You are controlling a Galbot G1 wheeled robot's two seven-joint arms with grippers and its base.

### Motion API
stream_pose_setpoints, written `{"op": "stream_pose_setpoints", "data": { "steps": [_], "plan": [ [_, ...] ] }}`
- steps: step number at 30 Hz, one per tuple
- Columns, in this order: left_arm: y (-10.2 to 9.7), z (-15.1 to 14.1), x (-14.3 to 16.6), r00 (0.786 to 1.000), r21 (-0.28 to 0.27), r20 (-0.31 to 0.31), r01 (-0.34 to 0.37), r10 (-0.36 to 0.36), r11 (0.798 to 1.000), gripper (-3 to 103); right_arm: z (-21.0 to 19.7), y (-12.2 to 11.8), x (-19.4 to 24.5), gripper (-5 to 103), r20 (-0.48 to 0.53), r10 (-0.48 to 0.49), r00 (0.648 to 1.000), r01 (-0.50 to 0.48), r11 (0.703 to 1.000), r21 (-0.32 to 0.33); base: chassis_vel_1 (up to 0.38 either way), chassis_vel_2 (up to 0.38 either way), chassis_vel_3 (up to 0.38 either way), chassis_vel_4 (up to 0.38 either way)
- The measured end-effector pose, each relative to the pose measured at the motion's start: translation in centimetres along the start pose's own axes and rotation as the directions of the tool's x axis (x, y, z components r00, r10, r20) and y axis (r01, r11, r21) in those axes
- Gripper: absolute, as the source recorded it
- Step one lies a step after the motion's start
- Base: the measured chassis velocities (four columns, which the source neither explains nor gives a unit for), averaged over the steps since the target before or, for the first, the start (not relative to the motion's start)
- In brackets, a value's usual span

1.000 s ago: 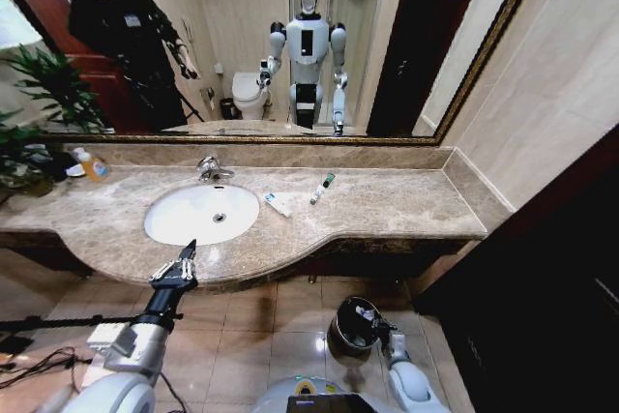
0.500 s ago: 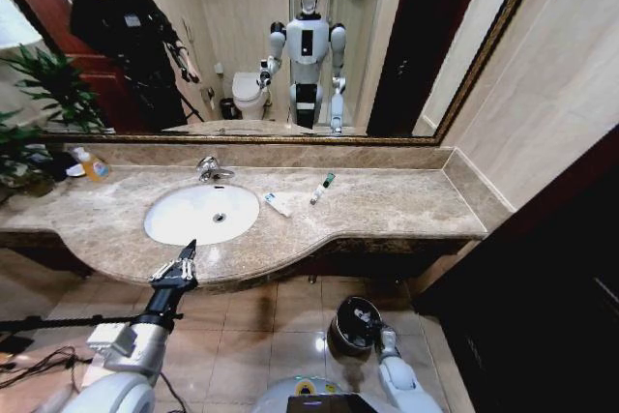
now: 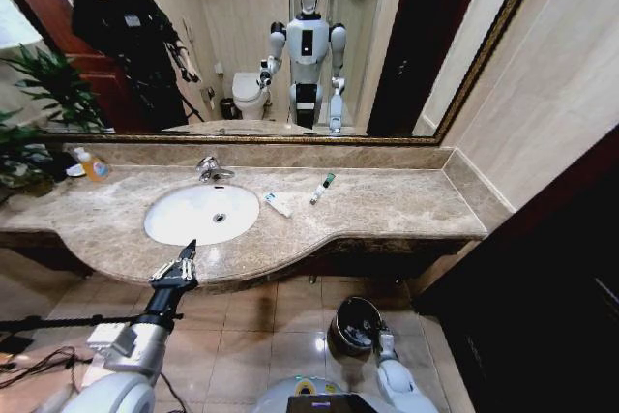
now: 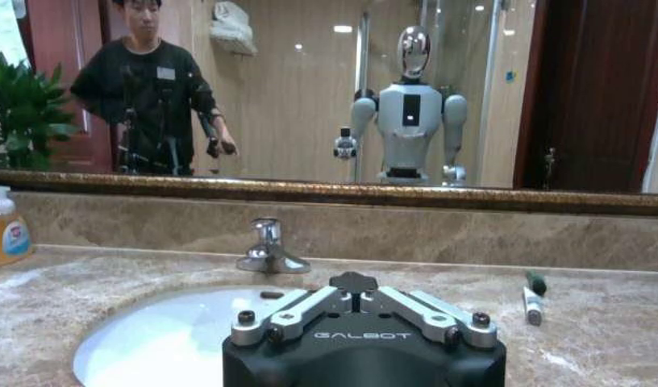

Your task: Pick up the trash from the sink and place it in the trash bin.

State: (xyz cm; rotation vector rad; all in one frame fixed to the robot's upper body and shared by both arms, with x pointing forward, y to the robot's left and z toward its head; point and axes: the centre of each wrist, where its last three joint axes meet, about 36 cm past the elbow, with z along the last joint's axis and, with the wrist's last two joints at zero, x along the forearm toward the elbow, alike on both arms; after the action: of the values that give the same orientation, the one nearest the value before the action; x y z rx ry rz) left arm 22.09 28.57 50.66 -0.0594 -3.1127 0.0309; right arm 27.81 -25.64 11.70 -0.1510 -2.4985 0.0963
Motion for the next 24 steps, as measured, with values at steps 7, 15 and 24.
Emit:
{"op": "stream_pose_setpoints", "data": {
  "steps": [7, 15, 24],
  "plan": [
    [0.0, 0.0, 0.0, 1.0, 0.0, 0.0, 0.0, 0.0, 1.0, 0, -0.2, -0.4, 1.2, 77, 0.026, -0.004, 1.0, 0.003, 1.0, 0.003, 0.0, 0.0, 0.0, 0.0],
    [0.0, 0.0, 0.0, 1.0, 0.0, 0.0, 0.0, 0.0, 1.0, 0, -3.1, -0.3, 5.8, 100, 0.123, -0.002, 0.992, 0.007, 0.999, -0.041, 0.0, 0.0, 0.0, 0.0],
    [0.0, 0.0, 0.0, 1.0, 0.0, 0.0, 0.0, 0.0, 1.0, 0, -7.7, -1.0, 13.2, 100, 0.223, -0.027, 0.974, 0.043, 0.997, -0.067, 0.0, 0.0, 0.0, 0.0]
  ]
}}
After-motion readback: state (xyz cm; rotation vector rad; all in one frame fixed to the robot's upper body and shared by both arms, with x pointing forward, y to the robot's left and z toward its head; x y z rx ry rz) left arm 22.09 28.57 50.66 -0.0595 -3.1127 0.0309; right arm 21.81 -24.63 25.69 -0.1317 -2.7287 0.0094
